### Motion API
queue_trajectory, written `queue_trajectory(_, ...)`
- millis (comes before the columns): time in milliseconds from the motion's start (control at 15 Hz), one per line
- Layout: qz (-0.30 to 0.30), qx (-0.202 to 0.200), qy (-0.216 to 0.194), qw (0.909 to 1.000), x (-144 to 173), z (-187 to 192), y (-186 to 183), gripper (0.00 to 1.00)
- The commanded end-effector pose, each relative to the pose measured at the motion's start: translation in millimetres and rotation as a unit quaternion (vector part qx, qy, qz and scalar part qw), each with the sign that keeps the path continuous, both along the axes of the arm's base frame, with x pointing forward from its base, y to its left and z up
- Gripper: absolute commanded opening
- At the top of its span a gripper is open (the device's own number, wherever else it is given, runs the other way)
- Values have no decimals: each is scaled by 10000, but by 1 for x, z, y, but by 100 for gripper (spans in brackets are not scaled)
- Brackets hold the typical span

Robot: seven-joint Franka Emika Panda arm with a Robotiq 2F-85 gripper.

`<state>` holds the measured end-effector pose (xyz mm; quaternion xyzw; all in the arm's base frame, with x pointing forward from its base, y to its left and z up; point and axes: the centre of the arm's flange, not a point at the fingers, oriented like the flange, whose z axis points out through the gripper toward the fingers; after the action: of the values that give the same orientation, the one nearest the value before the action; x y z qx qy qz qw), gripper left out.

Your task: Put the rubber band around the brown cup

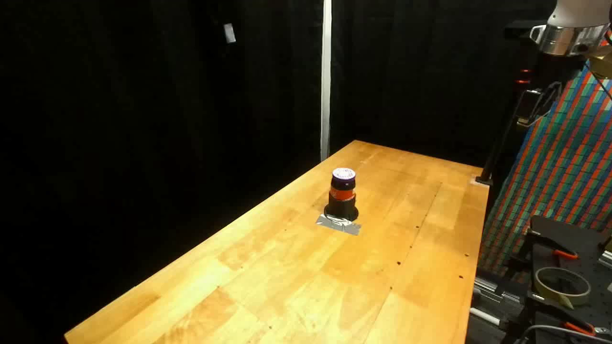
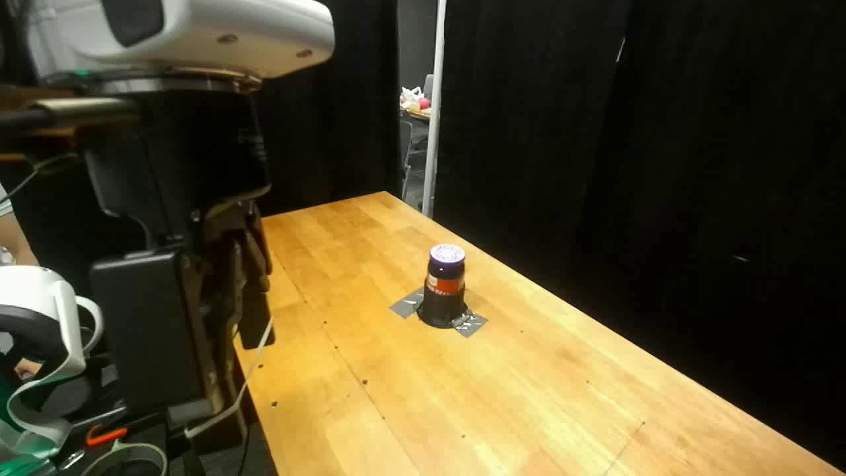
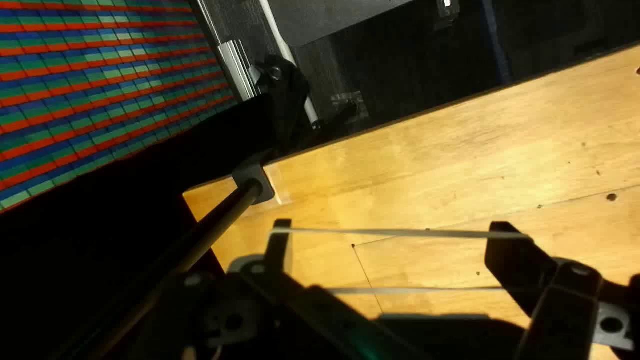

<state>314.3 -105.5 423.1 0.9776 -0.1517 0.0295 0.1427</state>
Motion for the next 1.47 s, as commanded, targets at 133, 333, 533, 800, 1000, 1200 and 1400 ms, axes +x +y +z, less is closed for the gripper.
queue_trajectory(133,0,0,-1,10000,0,0,0,100)
queue_trajectory(333,0,0,-1,10000,0,0,0,100)
queue_trajectory(533,0,0,-2,10000,0,0,0,100)
queue_trajectory(800,66,62,-1,10000,9,4,6,100)
queue_trajectory(1000,356,393,68,9986,52,7,48,100)
queue_trajectory(1200,655,582,25,9962,90,7,100,100)
queue_trajectory(1400,960,448,-245,9941,134,2,157,100)
